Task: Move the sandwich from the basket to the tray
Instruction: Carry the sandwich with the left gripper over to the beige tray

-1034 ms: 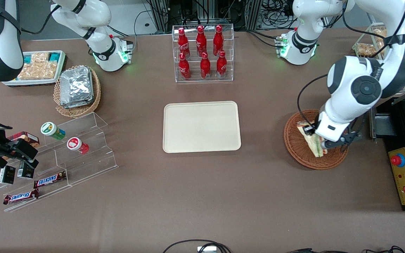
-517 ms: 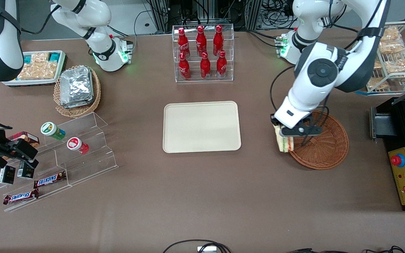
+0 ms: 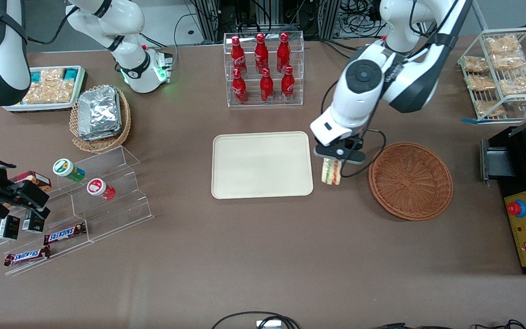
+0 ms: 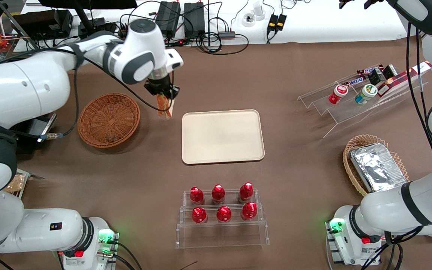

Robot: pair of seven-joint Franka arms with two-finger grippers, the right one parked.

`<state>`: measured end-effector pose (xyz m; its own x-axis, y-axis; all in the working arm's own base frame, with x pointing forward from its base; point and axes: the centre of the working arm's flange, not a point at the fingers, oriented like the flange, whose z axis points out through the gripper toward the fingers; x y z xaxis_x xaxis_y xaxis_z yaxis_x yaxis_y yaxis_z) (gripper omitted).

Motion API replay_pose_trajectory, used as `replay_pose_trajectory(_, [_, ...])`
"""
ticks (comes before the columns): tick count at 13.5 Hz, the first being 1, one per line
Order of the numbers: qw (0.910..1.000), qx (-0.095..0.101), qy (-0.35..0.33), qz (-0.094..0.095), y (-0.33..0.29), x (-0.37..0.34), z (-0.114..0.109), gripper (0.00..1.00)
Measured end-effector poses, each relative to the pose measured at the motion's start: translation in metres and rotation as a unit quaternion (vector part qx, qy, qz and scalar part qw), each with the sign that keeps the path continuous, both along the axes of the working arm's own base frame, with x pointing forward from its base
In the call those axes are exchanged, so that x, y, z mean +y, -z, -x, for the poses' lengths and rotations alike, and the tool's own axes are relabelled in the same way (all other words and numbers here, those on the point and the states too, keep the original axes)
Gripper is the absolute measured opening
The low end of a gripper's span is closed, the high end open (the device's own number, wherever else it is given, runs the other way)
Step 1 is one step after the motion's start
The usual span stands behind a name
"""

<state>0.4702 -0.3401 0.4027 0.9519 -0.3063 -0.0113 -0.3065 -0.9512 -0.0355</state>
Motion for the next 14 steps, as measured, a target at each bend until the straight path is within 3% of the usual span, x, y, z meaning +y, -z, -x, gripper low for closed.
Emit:
replay_pose_trajectory(4, [0.9990,0.029,0.034,-0.002,0.044,-0.045,0.027,0.20])
replay_pose_trajectory(8, [0.9988,0.049,-0.006,0.006,0.080,-0.073,0.044,0.20])
replay_pose_trajectory(14, [0.9965,0.029,-0.074,-0.027,0.144,-0.110,0.067,0.20])
